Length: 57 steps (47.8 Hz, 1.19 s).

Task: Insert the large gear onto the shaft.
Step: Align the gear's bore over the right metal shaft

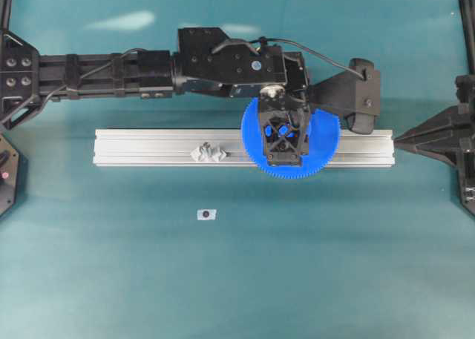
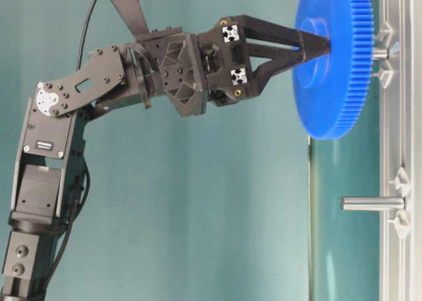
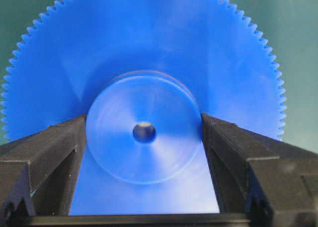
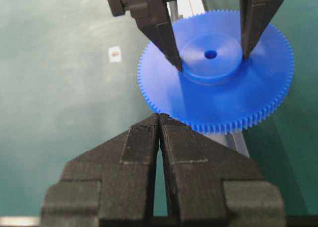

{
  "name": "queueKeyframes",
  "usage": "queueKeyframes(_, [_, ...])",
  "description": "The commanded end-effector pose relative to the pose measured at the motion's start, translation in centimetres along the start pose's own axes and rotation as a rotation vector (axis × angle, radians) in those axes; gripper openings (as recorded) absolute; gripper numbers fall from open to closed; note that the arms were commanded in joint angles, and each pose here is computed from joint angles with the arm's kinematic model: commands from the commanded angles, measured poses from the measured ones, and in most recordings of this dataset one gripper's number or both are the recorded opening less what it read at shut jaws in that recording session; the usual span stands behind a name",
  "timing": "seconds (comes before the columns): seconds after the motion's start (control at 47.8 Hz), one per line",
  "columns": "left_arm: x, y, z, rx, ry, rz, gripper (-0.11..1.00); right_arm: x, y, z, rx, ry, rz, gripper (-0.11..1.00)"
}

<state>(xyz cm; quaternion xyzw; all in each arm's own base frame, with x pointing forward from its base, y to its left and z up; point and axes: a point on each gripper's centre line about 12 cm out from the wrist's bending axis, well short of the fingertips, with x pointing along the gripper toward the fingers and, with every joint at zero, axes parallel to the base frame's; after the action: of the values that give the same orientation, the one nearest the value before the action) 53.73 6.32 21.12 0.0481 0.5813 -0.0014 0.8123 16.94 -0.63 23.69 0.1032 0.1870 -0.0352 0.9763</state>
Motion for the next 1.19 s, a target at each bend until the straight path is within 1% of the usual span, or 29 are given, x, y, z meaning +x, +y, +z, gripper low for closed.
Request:
queueKeyframes(0.0, [-2.0, 1.1, 0.8, -0.013, -0.057, 0.018, 0.77, 0.0, 0.0, 0.4, 0.009, -0.008, -0.002, 0.11])
queueKeyframes(0.355, [-2.0, 3.0, 0.4, -0.043, -0.054, 0.031, 0.77, 0.0, 0.0, 0.3, 0.009, -0.007, -0.002, 0.11])
queueKeyframes(0.627, [-2.0, 3.2, 0.4, -0.009, -0.055, 0.033, 0.77, 0.0, 0.0, 0.4, 0.010, -0.008, -0.001, 0.11])
queueKeyframes(0.836, [-2.0, 3.0, 0.4, -0.011, -0.055, 0.032, 0.77, 0.0, 0.0, 0.3, 0.010, -0.005, -0.002, 0.11])
queueKeyframes(0.92, [-2.1, 2.8, 0.5, 0.001, -0.058, 0.031, 0.77, 0.0, 0.0, 0.3, 0.010, -0.007, -0.002, 0.11])
queueKeyframes(1.171, [-2.3, 2.7, 0.6, 0.006, -0.060, 0.031, 0.77, 0.0, 0.0, 0.3, 0.010, -0.007, -0.002, 0.11])
